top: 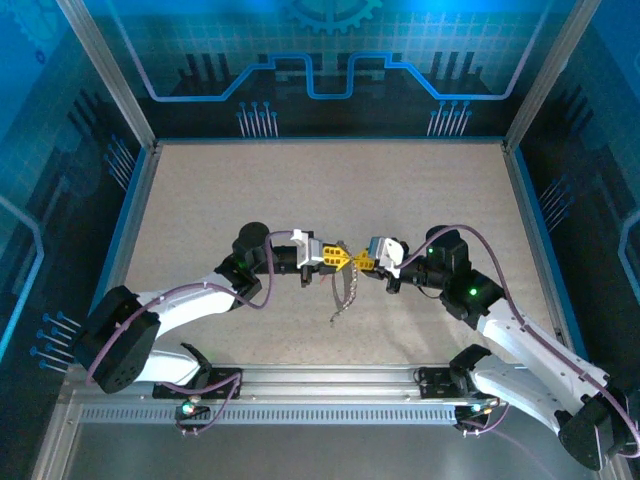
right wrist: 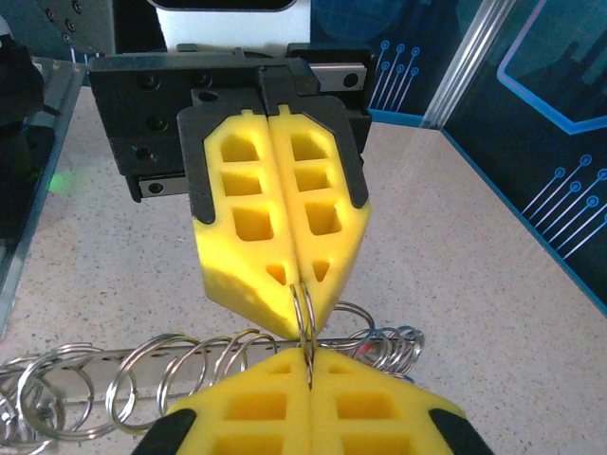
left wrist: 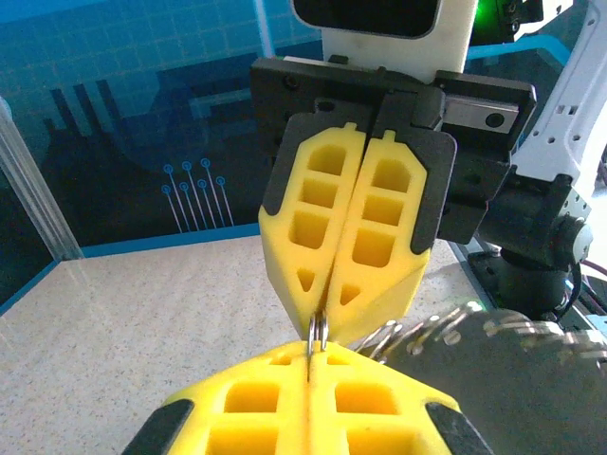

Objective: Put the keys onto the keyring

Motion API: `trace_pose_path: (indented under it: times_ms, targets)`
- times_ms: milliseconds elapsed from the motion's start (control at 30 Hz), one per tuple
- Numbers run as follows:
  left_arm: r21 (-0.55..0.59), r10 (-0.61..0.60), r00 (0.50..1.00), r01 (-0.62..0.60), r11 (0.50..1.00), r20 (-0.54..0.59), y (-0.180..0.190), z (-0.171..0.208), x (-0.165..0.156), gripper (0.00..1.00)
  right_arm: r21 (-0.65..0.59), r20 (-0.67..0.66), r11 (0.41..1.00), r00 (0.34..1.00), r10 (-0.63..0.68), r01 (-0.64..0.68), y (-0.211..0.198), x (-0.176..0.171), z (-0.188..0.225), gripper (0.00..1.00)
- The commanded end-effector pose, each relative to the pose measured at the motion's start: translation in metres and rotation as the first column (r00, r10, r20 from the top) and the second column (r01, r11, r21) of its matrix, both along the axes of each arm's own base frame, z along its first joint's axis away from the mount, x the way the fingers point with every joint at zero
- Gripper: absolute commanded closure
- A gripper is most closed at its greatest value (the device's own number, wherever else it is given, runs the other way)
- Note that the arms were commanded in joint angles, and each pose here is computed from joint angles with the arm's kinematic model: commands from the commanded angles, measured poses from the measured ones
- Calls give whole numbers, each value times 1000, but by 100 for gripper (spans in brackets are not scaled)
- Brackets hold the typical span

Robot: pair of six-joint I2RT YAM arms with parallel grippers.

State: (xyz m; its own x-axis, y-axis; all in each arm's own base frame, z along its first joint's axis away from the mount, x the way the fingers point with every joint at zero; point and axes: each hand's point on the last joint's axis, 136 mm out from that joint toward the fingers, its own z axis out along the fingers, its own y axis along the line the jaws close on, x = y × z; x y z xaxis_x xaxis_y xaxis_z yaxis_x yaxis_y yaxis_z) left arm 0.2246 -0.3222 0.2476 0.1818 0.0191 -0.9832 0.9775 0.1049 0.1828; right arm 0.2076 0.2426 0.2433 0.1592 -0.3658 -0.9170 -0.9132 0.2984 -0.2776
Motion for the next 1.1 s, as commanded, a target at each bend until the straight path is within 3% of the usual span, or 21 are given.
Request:
trace_pose_path:
  times_ms: [0, 767, 1067]
  targets:
    - [-57, -22, 998, 25, 998, 61, 0, 19, -7, 100, 5, 0, 1000, 1000, 17, -17, 1, -3, 4, 97]
    - [-77, -8, 997, 14, 997, 80, 3, 23, -9, 100, -44, -35, 999, 999, 7, -8, -4, -6, -6, 88]
    - [-82, -12, 996, 19, 996, 87, 3, 27, -10, 100, -49, -41, 999, 999, 5, -7, -6, -7, -7, 100]
